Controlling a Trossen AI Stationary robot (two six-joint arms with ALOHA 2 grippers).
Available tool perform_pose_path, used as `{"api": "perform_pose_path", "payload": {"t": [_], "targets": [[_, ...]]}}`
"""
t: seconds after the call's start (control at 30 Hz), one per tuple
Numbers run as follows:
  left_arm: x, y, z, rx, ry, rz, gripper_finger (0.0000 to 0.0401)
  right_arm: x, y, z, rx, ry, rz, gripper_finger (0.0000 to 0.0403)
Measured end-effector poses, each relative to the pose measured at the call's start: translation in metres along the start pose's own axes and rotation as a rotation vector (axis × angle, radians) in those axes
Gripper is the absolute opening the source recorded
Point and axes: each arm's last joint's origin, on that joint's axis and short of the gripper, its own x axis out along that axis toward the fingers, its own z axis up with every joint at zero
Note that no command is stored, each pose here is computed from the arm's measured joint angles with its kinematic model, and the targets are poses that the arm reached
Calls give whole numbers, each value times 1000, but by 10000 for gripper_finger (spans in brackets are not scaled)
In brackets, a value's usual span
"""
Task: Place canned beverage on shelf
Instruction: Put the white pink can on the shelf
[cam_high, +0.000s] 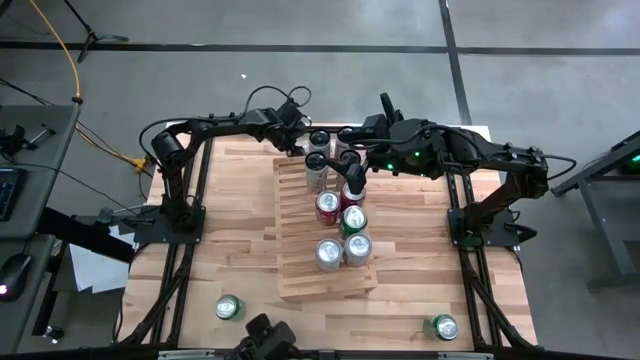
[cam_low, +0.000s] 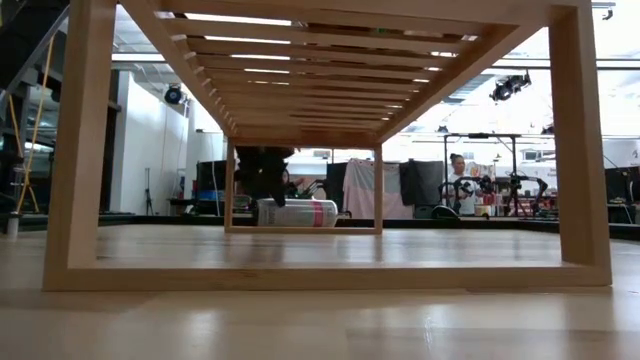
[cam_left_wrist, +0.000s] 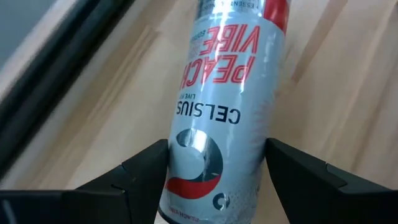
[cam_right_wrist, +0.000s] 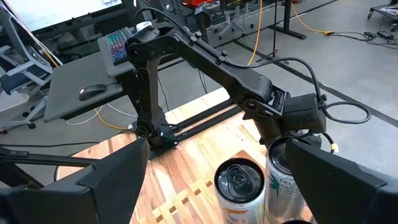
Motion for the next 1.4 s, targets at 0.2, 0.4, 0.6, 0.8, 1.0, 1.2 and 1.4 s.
{"api": "perform_pose_path", "payload": {"t": [0.2, 0.4, 0.6, 0.8, 1.0, 1.2, 1.4], "targets": [[0, 2, -5, 29, 61, 128, 252, 0, 0, 0, 0, 0, 0, 364], [0, 4, -9, 11, 103, 180, 252, 0, 0, 0, 0, 0, 0, 364], [-1, 5, -13, -31, 149, 239, 252, 0, 0, 0, 0, 0, 0, 364], [-3, 7, -20, -53, 212, 275, 252, 0, -1, 0, -6, 0, -2, 364], [-4, 7, -23, -83, 246, 284, 252, 0, -1, 0, -7, -1, -2, 364], [-7, 8, -32, -74, 339, 325, 253, 0, -1, 0, -8, -1, -2, 364], [-9, 8, -35, -64, 367, 365, 253, 0, -1, 0, -8, -1, -2, 364]]}}
